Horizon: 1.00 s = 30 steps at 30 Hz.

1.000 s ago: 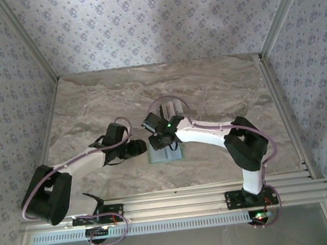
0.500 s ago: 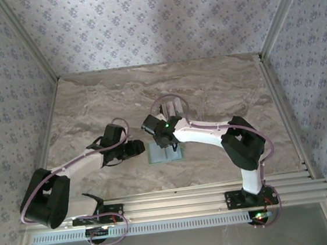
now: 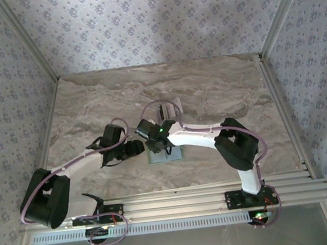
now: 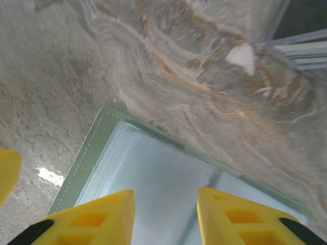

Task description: Put the credit cards into the card holder

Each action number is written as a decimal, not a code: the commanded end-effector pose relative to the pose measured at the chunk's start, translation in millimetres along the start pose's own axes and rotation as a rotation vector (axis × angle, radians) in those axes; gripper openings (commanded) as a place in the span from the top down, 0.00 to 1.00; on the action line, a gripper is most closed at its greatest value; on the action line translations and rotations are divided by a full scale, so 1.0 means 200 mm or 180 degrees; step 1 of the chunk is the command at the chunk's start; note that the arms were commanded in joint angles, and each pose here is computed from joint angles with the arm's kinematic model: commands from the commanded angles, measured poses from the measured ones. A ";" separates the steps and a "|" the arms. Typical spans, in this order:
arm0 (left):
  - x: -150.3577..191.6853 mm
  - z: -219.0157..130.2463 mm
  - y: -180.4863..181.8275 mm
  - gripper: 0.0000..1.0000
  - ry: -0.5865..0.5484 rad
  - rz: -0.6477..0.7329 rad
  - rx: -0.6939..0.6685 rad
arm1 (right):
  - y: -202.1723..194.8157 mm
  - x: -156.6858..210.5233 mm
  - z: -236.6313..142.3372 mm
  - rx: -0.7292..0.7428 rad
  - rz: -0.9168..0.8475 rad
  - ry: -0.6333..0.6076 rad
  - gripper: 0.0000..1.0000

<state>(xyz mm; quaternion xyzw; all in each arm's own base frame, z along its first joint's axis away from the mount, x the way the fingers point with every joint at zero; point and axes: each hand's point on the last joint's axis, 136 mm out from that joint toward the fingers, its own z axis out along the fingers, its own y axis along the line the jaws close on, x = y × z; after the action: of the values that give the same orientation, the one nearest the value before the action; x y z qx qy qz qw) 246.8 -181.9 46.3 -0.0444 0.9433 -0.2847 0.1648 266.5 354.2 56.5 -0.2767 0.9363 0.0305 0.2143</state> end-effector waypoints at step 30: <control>0.00 -0.03 0.00 0.43 -0.0042 -0.0015 0.0027 | -0.01 0.27 0.21 -0.0018 0.0006 0.0448 0.80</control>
<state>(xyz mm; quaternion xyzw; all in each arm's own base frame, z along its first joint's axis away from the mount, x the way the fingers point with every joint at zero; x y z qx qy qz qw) 246.6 -181.2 49.0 -0.0445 0.9421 -0.2865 0.1687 264.1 359.3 28.6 -0.2728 0.9392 0.0551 0.2013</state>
